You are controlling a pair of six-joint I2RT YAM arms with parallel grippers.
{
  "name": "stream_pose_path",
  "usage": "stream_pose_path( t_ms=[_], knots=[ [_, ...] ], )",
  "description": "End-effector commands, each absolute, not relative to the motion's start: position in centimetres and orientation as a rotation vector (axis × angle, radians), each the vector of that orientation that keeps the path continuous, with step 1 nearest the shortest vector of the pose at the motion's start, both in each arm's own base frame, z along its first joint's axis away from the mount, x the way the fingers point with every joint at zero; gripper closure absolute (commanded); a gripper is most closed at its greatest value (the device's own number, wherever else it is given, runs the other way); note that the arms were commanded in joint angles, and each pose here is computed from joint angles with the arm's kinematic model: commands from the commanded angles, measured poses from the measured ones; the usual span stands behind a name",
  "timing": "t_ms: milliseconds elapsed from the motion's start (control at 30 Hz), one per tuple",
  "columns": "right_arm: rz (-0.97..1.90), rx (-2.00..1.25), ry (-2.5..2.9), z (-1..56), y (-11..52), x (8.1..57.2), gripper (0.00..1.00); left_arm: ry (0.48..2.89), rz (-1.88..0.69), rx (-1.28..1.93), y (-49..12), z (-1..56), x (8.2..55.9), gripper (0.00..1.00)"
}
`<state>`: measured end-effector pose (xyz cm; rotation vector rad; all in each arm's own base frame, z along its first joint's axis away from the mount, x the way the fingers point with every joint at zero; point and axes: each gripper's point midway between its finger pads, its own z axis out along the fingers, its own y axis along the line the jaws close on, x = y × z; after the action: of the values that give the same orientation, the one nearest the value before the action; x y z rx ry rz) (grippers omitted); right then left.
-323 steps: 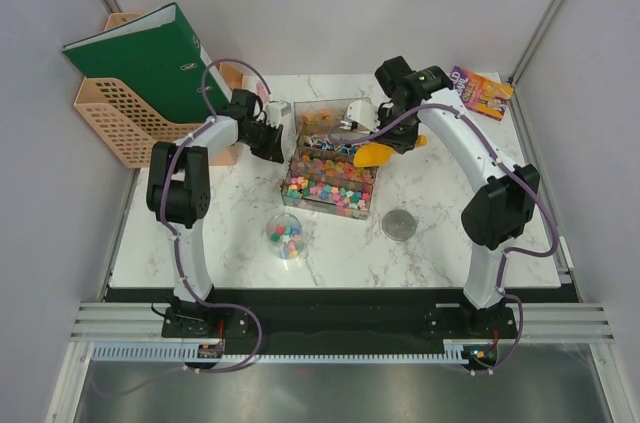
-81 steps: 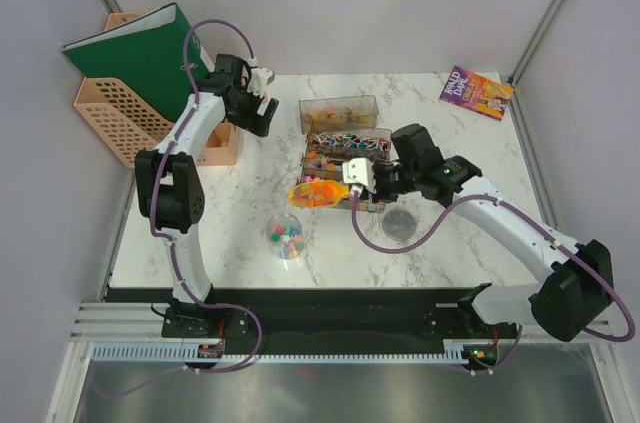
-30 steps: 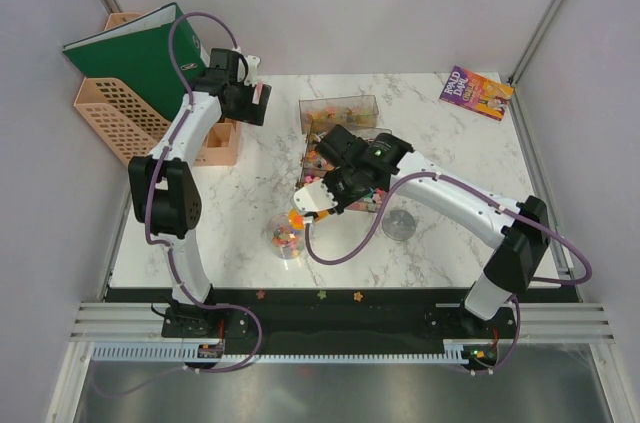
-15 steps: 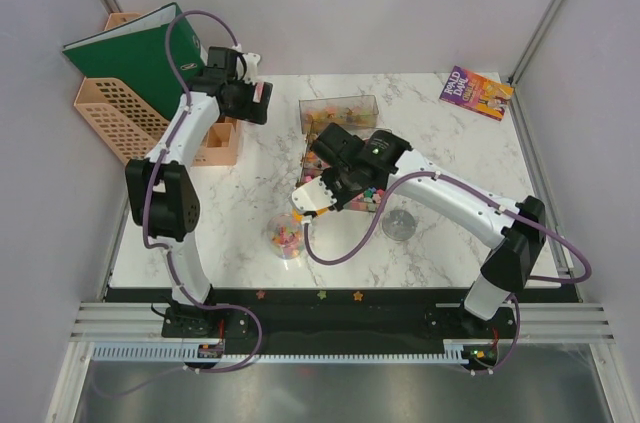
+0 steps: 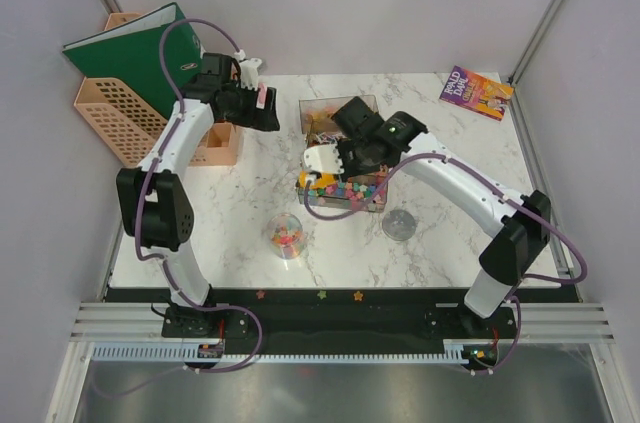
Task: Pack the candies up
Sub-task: Place the fake candies in the packing bottle.
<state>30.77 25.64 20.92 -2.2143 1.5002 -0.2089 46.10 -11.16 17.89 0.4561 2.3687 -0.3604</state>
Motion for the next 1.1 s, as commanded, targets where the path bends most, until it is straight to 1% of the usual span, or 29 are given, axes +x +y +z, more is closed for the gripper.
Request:
stream_pose_path(
  t_ms=[0,33,100,133,167,200,233,333,500,533,700,800,867,900,933,967,1000,1033,1067],
  knots=[
    [-0.017,-1.807,1.708,22.7,25.4,33.5,1.0,2.228,-0.828,0.538,-15.9,22.7,42.6,0.03],
    [0.01,-1.763,1.724,22.4,25.3,33.9,1.0,2.213,-0.942,0.547,-16.8,23.0,41.9,0.04],
    [0.04,-1.718,1.745,22.0,25.0,34.1,1.0,2.145,-1.219,0.594,-18.7,24.5,39.9,0.09],
    [0.047,-1.706,1.756,21.4,25.0,34.2,1.0,2.159,-1.295,0.561,-19.1,24.5,39.5,0.2],
    [0.056,-1.697,1.755,21.3,25.1,34.2,1.0,2.176,-1.363,0.539,-19.4,23.9,39.4,0.22],
    [0.06,-1.689,1.753,21.4,25.3,34.3,1.0,2.159,-1.449,0.547,-20.0,24.2,38.8,0.23],
    [0.063,-1.672,1.744,21.5,25.5,34.6,1.0,2.163,-1.483,0.537,-20.1,24.0,38.6,0.21],
    [0.076,-1.642,1.729,21.9,26.4,35.5,1.0,2.182,-1.522,0.526,-20.6,23.0,38.4,0.17],
    [0.108,-1.59,1.67,23.7,28.0,36.9,1.0,2.237,-1.508,0.499,-20.7,20.7,39.0,0.17],
    [0.112,-1.578,1.649,24.6,28.4,37.2,1.0,2.238,-1.498,0.502,-20.6,20.5,39.1,0.17],
    [0.114,-1.578,1.625,25.4,28.5,37.3,1.0,2.253,-1.478,0.5,-20.5,19.6,39.8,0.18],
    [0.117,-1.583,1.619,25.4,28.4,37.1,1.0,2.262,-1.485,0.495,-20.6,19.2,39.9,0.19],
    [0.117,-1.586,1.617,25.4,28.4,37.0,1.0,2.26,-1.493,0.498,-20.6,19.0,39.9,0.23],
    [0.117,-1.589,1.619,25.3,28.4,36.9,1.0,2.252,-1.499,0.507,-20.7,19.0,39.9,0.28],
    [0.117,-1.591,1.624,25.1,28.3,36.9,1.0,2.245,-1.518,0.513,-20.7,19.0,39.8,0.51],
    [0.115,-1.595,1.628,24.8,28.3,37.0,1.0,2.221,-1.561,0.526,-21.0,19.4,39.5,0.64],
    [0.115,-1.598,1.633,24.5,28.3,37.0,1.0,2.204,-1.585,0.538,-21.0,19.6,39.3,0.89],
    [0.119,-1.595,1.648,24.1,28.3,37.1,1.0,2.187,-1.615,0.549,-21.1,19.8,39.1,0.98],
    [0.122,-1.599,1.659,23.6,28.4,37.2,0.99,2.155,-1.678,0.561,-21.3,20.2,38.6,0.98]
  ],
)
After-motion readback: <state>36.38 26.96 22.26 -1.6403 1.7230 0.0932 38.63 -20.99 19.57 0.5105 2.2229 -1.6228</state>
